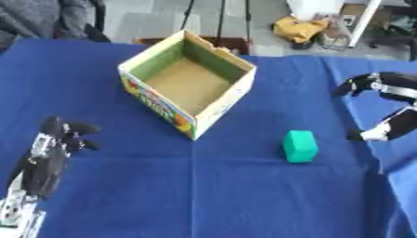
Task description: Pick up objects on the table and place them in the box.
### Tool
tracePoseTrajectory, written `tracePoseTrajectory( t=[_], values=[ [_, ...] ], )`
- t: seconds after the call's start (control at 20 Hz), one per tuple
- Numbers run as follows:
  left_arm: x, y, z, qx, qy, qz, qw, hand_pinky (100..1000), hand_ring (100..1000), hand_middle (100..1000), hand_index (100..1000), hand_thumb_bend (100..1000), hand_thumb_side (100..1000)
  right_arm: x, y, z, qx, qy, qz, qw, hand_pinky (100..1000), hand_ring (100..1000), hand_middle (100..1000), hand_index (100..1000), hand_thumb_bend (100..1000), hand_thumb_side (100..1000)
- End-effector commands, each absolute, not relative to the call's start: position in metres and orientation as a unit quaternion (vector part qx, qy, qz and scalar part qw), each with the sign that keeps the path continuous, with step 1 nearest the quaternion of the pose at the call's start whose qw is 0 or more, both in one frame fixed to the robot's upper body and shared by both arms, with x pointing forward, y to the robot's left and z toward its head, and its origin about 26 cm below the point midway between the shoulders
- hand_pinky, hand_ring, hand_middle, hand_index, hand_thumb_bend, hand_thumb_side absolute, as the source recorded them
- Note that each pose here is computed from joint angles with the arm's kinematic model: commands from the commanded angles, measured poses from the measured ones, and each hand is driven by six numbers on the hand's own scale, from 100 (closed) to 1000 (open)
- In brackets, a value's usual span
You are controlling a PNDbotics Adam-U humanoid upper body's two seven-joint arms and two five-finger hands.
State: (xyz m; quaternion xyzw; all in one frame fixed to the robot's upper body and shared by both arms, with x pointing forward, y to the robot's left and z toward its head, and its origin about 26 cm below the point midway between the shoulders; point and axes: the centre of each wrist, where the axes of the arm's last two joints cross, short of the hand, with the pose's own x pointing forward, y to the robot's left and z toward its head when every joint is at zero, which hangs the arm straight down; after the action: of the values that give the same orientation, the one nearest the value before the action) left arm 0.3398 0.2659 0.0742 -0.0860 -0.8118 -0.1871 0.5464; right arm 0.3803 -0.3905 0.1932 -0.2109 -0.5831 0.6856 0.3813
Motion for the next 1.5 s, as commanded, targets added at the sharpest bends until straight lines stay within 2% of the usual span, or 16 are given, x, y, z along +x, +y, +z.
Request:
tracePoseTrajectory(
  t=[0.05, 1.5],
  values=[
    [0.341, 0.269, 0.080, -0.082, -0.815, -0.196, 0.539, 609, 799, 607, 649, 409, 1000, 0.383, -0.392, 0.202, -0.218, -0.566, 0.706, 0.365, 784, 842, 804, 885, 481, 466],
    [0.341, 0.267, 0.080, -0.085, -0.815, -0.196, 0.539, 609, 797, 605, 648, 410, 1000, 0.400, -0.364, 0.165, -0.159, -0.529, 0.748, 0.368, 789, 840, 799, 883, 382, 535]
  ],
)
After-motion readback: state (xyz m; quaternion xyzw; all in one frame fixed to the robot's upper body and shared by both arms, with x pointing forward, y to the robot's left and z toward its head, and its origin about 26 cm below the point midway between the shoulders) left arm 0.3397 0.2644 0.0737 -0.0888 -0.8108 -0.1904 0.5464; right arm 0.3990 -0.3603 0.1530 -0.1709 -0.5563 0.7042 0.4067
